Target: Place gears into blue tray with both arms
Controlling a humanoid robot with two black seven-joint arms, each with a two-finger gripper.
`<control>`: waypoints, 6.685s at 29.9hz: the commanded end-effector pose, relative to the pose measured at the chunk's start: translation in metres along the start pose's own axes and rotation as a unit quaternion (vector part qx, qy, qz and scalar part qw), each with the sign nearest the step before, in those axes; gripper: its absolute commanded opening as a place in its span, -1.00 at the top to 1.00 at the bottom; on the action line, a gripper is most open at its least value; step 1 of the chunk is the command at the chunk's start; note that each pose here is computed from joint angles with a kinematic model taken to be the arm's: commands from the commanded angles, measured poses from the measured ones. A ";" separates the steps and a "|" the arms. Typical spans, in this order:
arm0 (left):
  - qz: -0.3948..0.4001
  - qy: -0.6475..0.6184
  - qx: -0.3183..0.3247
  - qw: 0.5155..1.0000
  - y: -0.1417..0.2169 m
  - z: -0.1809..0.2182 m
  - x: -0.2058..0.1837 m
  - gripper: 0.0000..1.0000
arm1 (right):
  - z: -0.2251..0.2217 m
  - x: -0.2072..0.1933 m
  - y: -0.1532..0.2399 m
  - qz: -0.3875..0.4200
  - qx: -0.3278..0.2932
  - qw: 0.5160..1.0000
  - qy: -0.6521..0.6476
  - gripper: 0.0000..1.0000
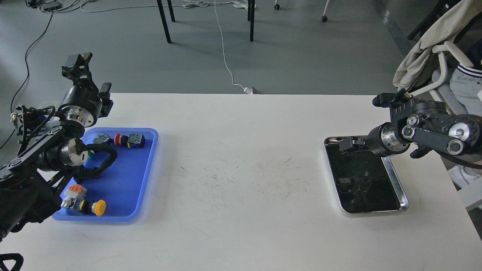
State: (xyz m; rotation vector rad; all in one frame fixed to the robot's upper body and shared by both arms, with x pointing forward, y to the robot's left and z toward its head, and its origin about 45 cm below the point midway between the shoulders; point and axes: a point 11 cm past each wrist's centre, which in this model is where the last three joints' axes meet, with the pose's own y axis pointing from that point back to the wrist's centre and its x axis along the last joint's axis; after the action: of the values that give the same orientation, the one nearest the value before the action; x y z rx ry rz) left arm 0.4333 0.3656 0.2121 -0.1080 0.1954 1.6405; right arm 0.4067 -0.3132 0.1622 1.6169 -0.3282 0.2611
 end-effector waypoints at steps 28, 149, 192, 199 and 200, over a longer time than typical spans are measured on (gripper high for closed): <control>0.004 -0.001 -0.018 1.000 0.000 0.007 0.004 -0.97 | -0.010 -0.001 -0.017 -0.003 -0.016 1.000 0.021 0.41; -0.466 -0.653 -0.165 0.574 0.144 -0.127 -0.190 -0.96 | 0.162 -0.055 0.016 0.160 0.451 0.359 -0.801 -0.96; -0.425 -0.715 -0.126 0.540 0.131 -0.175 -0.142 0.93 | 0.158 -0.054 0.016 0.156 0.455 0.359 -0.800 -0.96; -0.355 -0.748 -0.142 0.542 0.104 -0.090 -0.084 0.92 | 0.159 -0.054 0.017 0.158 0.455 0.360 -0.799 -0.96; -0.350 -0.753 -0.133 0.541 0.104 -0.081 -0.068 0.92 | 0.159 -0.054 0.017 0.158 0.455 0.360 -0.799 -0.96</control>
State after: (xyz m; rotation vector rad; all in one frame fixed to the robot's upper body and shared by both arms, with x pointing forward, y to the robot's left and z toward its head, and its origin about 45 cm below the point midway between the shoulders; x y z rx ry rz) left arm 0.3272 0.2373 0.1274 0.8596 -1.2892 0.4230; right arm 0.3459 -0.4696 0.1470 2.3281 -2.3840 -1.3232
